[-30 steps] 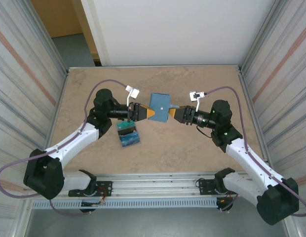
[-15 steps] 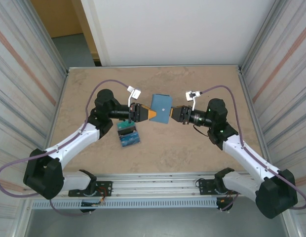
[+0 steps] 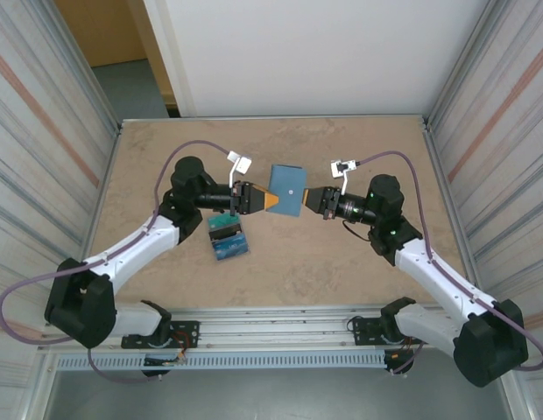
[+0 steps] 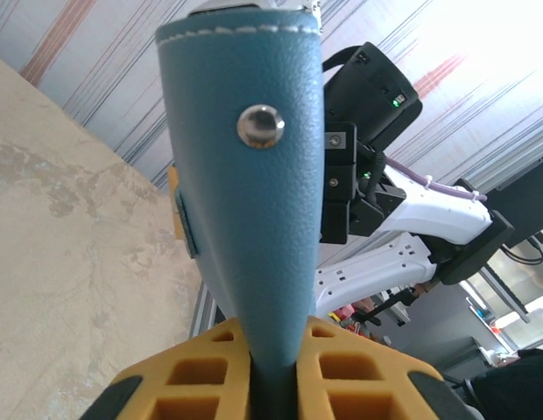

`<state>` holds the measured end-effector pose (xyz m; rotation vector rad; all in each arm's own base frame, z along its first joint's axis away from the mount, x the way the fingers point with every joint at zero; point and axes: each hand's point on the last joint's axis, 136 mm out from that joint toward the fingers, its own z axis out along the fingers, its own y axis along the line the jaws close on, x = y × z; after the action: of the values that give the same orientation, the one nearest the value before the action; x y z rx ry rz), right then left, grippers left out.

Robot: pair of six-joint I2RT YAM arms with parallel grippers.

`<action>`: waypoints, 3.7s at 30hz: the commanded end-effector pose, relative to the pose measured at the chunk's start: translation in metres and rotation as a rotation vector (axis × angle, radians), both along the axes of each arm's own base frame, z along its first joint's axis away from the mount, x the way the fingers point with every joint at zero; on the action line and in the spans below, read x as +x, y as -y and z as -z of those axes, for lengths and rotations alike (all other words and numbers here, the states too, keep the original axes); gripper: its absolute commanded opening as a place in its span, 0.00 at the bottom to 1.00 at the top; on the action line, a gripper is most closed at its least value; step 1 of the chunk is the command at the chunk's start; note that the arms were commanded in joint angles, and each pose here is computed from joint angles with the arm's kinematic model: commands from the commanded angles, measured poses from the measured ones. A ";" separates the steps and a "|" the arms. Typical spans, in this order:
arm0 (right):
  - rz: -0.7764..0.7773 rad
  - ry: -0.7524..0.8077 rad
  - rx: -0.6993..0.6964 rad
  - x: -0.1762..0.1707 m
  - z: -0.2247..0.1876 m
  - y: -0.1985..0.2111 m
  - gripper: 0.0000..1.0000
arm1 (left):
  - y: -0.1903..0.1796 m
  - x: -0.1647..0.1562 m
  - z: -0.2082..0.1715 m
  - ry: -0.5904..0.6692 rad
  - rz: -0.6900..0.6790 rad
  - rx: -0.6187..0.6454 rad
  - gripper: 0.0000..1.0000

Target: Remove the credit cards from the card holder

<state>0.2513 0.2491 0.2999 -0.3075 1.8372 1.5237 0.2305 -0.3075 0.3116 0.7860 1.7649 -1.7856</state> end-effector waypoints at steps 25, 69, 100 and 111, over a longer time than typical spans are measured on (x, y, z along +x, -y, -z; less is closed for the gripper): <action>0.313 -0.024 -0.380 0.000 0.008 0.041 0.00 | 0.053 0.025 0.031 -0.070 -0.040 0.080 0.97; 0.442 -0.057 -0.535 0.011 0.013 0.049 0.00 | 0.071 0.031 0.045 -0.101 -0.018 0.095 0.62; 0.362 -0.044 -0.473 0.004 0.017 0.047 0.00 | 0.072 0.036 0.038 -0.076 -0.062 0.112 0.05; 0.362 0.010 -0.506 0.004 0.017 0.048 0.31 | 0.072 0.029 0.009 -0.009 -0.020 0.014 0.00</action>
<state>0.2579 0.1987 0.2733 -0.1498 2.1613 0.7868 0.2683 -0.3778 0.2530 0.6768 1.9839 -1.7335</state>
